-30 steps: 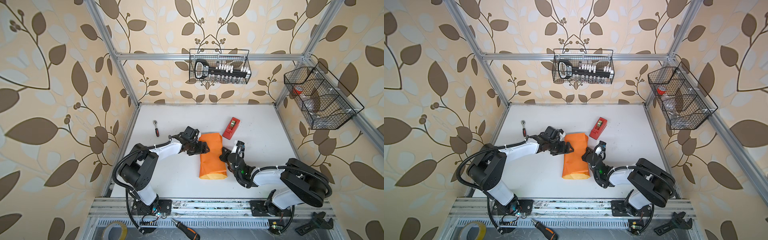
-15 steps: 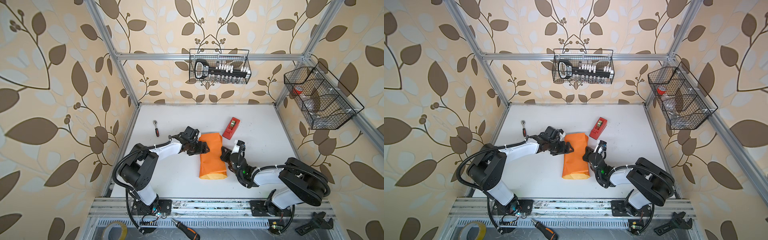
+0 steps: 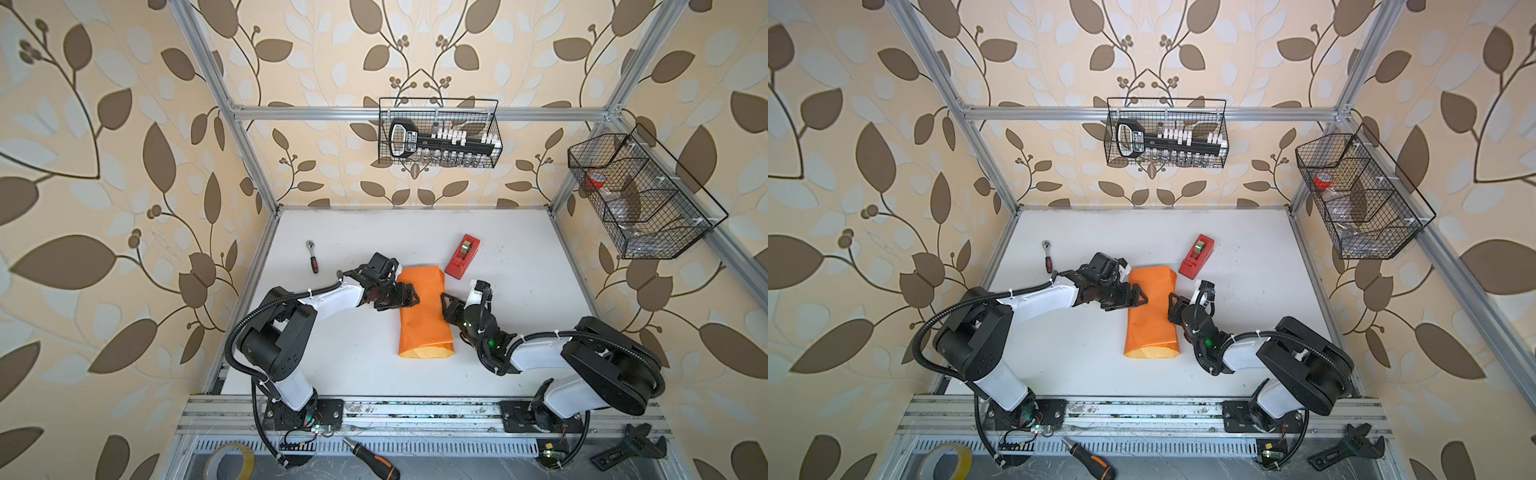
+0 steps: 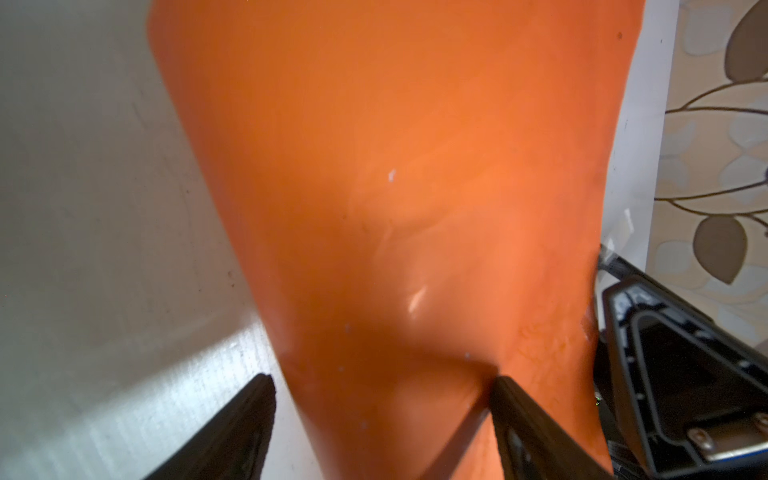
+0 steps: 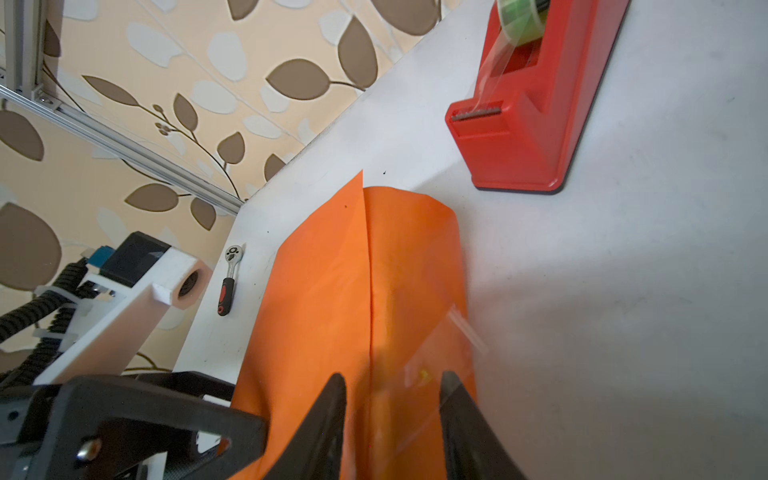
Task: Wrap the gift box in paper
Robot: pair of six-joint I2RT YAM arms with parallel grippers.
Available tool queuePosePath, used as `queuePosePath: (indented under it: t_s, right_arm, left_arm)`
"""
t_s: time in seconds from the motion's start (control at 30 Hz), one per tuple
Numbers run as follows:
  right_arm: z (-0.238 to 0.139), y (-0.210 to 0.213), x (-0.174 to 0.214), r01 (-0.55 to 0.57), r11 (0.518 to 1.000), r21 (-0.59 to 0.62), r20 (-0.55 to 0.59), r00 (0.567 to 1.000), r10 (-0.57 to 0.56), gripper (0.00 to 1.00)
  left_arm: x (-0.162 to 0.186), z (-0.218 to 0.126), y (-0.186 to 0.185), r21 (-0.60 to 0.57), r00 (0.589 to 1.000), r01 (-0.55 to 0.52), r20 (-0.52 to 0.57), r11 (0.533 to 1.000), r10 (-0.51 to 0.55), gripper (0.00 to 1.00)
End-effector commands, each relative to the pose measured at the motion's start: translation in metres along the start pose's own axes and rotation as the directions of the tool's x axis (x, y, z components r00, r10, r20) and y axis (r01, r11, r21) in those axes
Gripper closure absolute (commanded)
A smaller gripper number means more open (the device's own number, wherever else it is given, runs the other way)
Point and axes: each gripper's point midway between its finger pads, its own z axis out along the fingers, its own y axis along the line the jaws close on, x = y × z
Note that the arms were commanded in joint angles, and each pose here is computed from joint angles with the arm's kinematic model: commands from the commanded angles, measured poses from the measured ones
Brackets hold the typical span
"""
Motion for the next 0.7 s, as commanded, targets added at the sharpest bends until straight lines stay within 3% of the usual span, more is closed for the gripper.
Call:
queuePosePath:
  t_s: [0.0,0.17,0.27,0.4,0.5,0.67]
  right_arm:
    - [-0.005,-0.003,-0.003,0.002,1.000,-0.005,-0.012,1.000,-0.002,0.52]
    - [-0.015,-0.010,-0.014,0.007,1.000,0.000,-0.019,1.000,-0.007,0.34]
    - [-0.024,-0.020,-0.024,0.035,0.999,0.030,-0.021,0.999,-0.034,0.31]
    - [-0.031,-0.018,-0.031,0.146,0.988,0.059,-0.092,0.986,-0.140,0.35]
    - [-0.031,-0.007,-0.028,0.254,0.966,0.054,-0.199,0.950,-0.239,0.41]
    - [-0.025,0.012,-0.023,0.313,0.950,0.015,-0.310,0.904,-0.294,0.51]
  left_arm:
    - [0.035,0.010,0.055,-0.200,0.994,0.035,-0.096,0.979,-0.055,0.17]
    - [0.036,0.011,0.056,-0.201,0.994,0.036,-0.098,0.979,-0.056,0.18]
    - [0.036,0.011,0.055,-0.201,0.994,0.035,-0.099,0.979,-0.055,0.17]
    - [0.036,0.011,0.056,-0.201,0.993,0.035,-0.100,0.979,-0.056,0.18]
    - [0.035,0.011,0.055,-0.199,0.994,0.035,-0.099,0.979,-0.056,0.17]
    - [0.035,0.010,0.055,-0.199,0.994,0.035,-0.097,0.979,-0.055,0.17]
